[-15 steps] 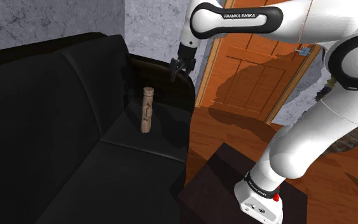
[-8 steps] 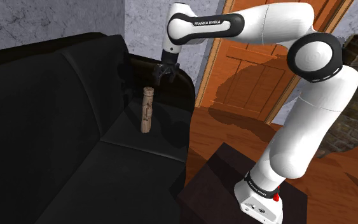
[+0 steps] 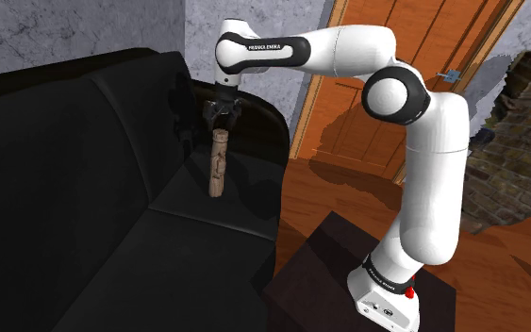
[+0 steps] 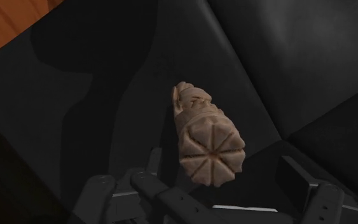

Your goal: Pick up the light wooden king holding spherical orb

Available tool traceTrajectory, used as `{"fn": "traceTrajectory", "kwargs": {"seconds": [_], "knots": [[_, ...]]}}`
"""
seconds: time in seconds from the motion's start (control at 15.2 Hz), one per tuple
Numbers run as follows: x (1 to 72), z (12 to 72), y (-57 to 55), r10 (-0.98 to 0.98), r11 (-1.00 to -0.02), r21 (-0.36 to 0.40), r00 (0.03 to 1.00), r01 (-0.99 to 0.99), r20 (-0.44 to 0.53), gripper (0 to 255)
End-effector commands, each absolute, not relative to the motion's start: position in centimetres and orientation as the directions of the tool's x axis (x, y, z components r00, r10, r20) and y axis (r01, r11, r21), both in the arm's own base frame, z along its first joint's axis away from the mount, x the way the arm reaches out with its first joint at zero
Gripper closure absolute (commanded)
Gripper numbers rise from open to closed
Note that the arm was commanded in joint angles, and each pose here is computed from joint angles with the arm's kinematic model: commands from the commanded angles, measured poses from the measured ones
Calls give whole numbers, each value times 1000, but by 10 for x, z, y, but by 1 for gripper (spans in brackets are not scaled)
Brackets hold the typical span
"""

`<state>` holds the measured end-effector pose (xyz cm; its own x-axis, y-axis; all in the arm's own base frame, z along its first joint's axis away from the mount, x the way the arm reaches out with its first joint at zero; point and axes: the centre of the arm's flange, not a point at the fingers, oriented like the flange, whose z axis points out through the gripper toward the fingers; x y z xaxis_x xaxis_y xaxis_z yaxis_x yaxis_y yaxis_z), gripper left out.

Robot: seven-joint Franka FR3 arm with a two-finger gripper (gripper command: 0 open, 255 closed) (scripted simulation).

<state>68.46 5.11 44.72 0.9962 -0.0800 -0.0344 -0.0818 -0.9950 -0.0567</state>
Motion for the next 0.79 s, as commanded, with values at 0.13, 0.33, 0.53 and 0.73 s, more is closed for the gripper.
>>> {"fn": "traceTrajectory", "kwargs": {"seconds": [0.13, 0.33, 0.53, 0.73], "knots": [[691, 426, 50, -80, -995, -58, 996, -82, -37, 0], [691, 410, 50, -80, -995, -58, 996, -82, -37, 0], [691, 407, 50, -80, -995, -58, 996, -82, -37, 255], [691, 407, 50, -80, -995, -58, 996, -82, -37, 255]]}}
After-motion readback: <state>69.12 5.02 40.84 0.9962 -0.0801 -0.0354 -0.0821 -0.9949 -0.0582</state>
